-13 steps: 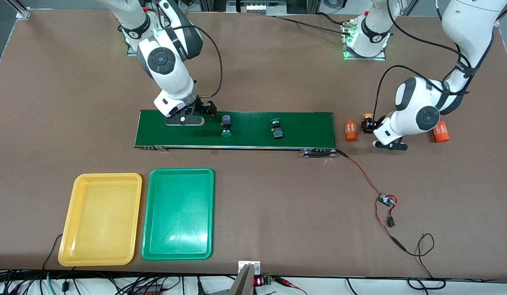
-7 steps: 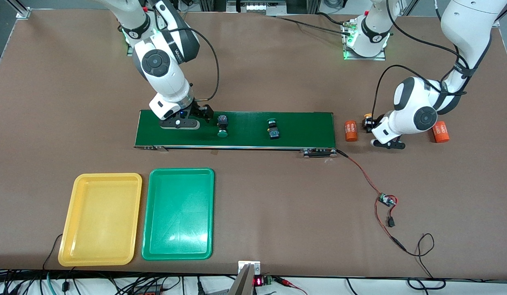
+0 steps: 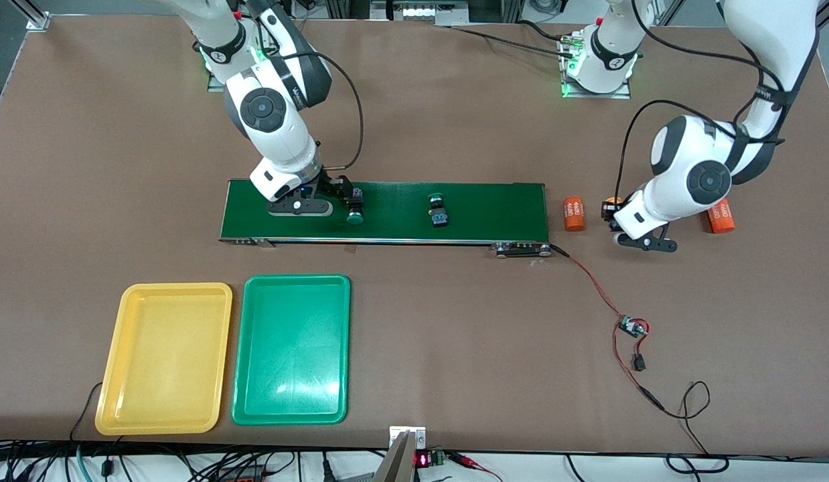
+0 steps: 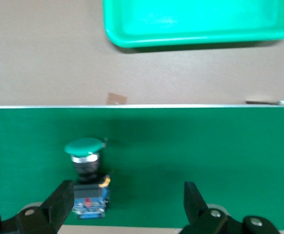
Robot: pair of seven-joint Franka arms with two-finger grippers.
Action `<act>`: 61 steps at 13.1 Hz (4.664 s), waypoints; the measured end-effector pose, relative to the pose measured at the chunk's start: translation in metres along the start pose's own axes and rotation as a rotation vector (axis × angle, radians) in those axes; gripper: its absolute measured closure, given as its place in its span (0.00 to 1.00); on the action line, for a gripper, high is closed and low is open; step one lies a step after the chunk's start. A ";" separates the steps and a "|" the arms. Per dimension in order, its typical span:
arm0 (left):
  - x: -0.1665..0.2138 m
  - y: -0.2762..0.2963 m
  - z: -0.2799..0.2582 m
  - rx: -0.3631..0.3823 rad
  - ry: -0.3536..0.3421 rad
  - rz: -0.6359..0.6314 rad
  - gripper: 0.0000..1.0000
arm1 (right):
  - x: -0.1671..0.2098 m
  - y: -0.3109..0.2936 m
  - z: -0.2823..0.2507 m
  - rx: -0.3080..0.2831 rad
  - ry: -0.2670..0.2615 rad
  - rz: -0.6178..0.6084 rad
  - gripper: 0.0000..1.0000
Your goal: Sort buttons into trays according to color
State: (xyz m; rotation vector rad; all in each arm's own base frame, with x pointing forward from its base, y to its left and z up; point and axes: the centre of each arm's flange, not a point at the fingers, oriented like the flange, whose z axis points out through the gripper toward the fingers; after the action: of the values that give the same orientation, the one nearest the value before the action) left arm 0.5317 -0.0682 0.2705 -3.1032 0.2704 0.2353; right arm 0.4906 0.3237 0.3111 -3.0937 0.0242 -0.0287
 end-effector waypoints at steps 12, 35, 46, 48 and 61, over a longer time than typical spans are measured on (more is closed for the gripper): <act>0.003 0.206 0.022 -0.122 -0.012 0.124 0.59 | 0.002 -0.019 0.058 -0.037 -0.066 -0.051 0.20; -0.019 -0.167 0.032 -0.155 -0.115 -0.170 0.00 | 0.231 0.120 0.006 -0.038 0.088 -0.039 0.67; -0.049 -0.177 0.104 -0.153 -0.217 -0.128 0.00 | 0.243 0.125 0.032 -0.027 0.136 -0.045 0.17; -0.053 -0.178 0.115 -0.168 -0.232 -0.131 0.00 | 0.237 0.117 0.018 -0.025 0.116 -0.054 0.16; -0.018 -0.146 0.055 -0.130 -0.190 -0.041 0.68 | 0.045 0.059 -0.031 0.000 -0.028 -0.079 0.00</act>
State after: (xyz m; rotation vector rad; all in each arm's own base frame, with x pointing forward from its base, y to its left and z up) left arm 0.5311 0.0801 0.2197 -3.1772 0.1946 0.5651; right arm 0.5340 0.2626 0.3405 -3.0932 -0.0984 0.0124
